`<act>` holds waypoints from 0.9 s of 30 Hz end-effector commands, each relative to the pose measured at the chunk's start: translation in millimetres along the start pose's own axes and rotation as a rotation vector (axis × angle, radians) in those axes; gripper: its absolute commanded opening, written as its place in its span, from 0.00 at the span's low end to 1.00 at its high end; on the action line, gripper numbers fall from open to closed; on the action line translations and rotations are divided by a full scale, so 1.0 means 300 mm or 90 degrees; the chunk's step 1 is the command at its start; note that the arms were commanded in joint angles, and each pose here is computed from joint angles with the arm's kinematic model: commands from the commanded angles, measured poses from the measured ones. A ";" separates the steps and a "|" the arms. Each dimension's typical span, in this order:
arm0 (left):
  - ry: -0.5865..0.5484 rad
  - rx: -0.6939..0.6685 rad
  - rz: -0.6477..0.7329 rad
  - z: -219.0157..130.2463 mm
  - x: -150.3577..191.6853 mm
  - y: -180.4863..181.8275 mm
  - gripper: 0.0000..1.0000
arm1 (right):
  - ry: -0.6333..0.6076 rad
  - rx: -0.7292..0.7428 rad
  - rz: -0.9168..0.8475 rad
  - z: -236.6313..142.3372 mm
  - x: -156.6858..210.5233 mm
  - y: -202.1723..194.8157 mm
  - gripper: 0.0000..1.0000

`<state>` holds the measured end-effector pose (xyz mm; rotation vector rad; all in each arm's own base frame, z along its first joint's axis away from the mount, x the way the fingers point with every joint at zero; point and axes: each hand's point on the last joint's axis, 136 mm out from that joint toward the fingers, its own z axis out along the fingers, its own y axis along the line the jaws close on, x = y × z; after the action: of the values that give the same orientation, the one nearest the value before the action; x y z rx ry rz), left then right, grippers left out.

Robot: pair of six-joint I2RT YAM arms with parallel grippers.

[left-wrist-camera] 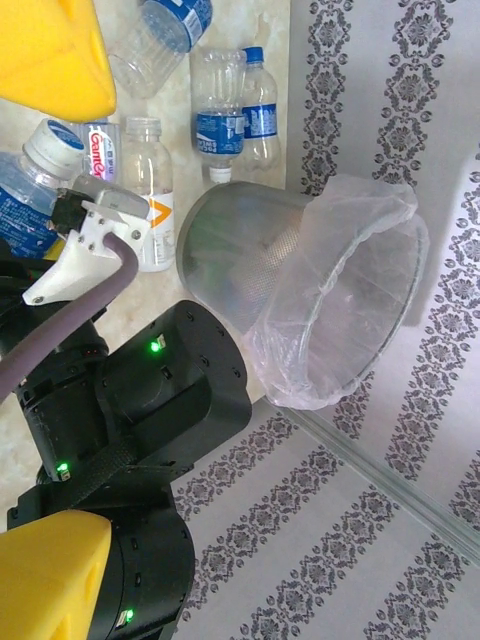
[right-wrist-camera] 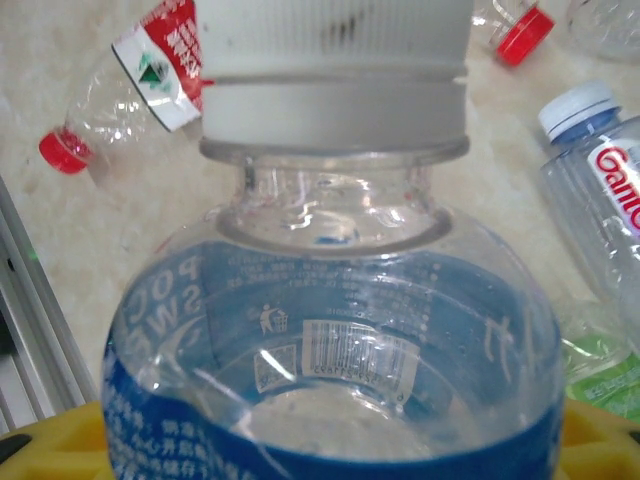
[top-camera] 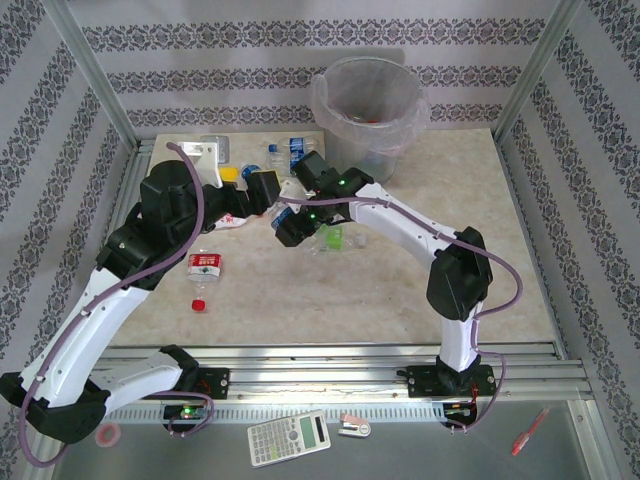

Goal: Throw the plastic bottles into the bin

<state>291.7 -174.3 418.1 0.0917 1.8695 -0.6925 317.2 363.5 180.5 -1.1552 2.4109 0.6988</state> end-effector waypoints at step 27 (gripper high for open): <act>-0.057 0.047 0.036 0.009 -0.128 -0.076 1.00 | -0.470 0.171 0.050 -0.786 -0.488 -0.219 0.47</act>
<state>300.1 -184.7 445.2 0.1429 1.8065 -0.7080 425.3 298.8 366.8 -0.6407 2.0037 0.6841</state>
